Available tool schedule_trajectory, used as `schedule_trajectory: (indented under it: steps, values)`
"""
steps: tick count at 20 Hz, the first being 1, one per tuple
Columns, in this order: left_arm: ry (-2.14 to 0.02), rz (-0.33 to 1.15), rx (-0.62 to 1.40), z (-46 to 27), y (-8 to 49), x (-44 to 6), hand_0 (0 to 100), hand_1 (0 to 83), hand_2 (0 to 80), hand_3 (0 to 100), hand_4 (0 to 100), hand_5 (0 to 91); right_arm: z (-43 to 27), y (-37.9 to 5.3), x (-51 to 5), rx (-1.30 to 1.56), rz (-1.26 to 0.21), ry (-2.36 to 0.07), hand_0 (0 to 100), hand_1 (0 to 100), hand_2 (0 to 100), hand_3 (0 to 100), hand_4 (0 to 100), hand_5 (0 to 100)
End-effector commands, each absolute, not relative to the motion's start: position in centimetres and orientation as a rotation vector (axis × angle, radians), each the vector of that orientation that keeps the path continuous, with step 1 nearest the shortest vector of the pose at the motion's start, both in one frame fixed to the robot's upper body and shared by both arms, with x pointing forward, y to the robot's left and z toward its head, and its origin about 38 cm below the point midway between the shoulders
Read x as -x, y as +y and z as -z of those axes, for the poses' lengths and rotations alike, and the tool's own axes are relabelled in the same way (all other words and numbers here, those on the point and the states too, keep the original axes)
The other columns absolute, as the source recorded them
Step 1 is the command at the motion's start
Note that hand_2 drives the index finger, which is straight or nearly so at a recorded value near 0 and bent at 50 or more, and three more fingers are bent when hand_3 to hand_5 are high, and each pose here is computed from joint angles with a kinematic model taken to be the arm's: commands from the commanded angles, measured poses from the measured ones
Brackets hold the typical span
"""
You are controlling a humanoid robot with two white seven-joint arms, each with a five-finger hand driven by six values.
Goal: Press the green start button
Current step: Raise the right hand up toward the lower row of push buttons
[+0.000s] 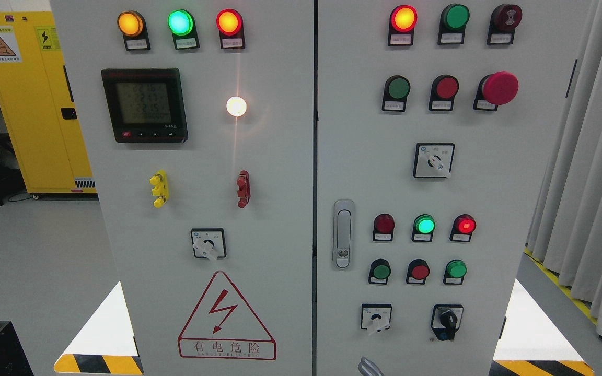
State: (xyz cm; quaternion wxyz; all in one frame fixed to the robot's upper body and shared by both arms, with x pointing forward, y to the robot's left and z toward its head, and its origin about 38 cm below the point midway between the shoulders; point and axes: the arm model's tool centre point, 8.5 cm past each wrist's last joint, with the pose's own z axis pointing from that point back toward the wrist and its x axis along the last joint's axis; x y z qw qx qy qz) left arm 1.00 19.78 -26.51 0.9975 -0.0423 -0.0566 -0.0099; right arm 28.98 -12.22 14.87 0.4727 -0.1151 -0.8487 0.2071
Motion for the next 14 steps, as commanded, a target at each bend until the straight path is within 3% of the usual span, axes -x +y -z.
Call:
schedule_trajectory:
  steps: [1,2,3,6,14]
  values:
    - [-0.113,0.019,0.084,26.5,19.8,-1.0,12,55.6,0.0,0,0,0.0,-17.0,-14.6,-31.1,0.551,-0.613,-2.097,56,78,0,52,64,67]
    - [-0.113,0.019,0.084,26.5,19.8,-1.0,12,55.6,0.0,0,0,0.0,-17.4,-14.9,-31.3,0.585,-0.622,-2.101,57,79,0,55,67,70]
    - [-0.113,0.019,0.081,26.5,19.9,-1.0,12,55.6,0.0,0,0,0.0,-17.6,-15.1,-31.6,0.612,-0.637,-2.103,59,80,0,74,83,85]
    - [-0.113,0.021,0.085,26.5,19.8,-1.0,12,55.6,0.0,0,0,0.0,-18.2,-15.4,-32.3,0.688,-0.682,-2.089,62,81,0,88,96,100]
    - [-0.113,0.021,0.083,26.5,19.9,-1.0,12,55.6,0.0,0,0,0.0,-19.7,-16.4,-33.5,0.837,-0.73,-2.055,64,84,0,97,99,100]
